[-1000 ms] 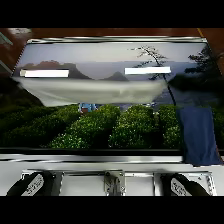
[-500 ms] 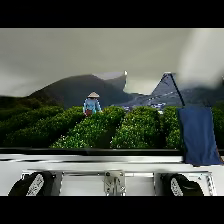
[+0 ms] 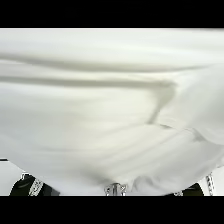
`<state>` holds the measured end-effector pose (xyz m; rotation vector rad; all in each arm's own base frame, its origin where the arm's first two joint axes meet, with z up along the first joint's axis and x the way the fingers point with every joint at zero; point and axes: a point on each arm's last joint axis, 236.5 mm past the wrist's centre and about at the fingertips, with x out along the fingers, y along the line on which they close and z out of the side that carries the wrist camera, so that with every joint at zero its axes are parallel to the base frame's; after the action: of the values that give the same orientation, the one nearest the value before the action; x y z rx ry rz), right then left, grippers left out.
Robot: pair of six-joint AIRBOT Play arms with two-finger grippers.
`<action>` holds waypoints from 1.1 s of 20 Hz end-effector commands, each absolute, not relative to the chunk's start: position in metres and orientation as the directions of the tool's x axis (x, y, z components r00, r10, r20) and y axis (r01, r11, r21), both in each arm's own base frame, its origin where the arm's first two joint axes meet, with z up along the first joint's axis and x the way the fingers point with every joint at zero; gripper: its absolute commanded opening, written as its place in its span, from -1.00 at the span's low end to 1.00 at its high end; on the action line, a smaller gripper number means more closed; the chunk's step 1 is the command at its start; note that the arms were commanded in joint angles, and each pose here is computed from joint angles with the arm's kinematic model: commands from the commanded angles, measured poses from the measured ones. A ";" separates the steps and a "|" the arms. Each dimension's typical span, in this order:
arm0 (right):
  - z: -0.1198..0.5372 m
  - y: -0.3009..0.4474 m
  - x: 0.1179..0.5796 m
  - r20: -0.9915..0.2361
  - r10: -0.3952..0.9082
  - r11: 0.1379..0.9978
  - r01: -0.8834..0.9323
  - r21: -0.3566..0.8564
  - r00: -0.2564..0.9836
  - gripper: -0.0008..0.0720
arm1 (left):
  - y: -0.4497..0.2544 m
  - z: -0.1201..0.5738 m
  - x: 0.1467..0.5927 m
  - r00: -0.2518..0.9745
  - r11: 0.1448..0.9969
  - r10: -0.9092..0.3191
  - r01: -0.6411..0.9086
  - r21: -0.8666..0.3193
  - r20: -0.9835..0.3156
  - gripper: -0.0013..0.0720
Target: Fold the shirts.
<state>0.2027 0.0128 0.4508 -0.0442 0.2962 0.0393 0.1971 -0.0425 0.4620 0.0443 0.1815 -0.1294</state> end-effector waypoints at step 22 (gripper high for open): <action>-0.035 0.048 0.581 -0.703 0.230 0.906 0.115 0.407 0.673 -0.80 | 0.012 -0.033 0.534 0.476 0.913 -0.349 -0.023 -0.408 -0.807 -0.85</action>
<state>0.5723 0.0454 -0.0118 0.3997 0.8322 0.0821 0.5226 0.0138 -0.0040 -0.3863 1.0429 -0.2093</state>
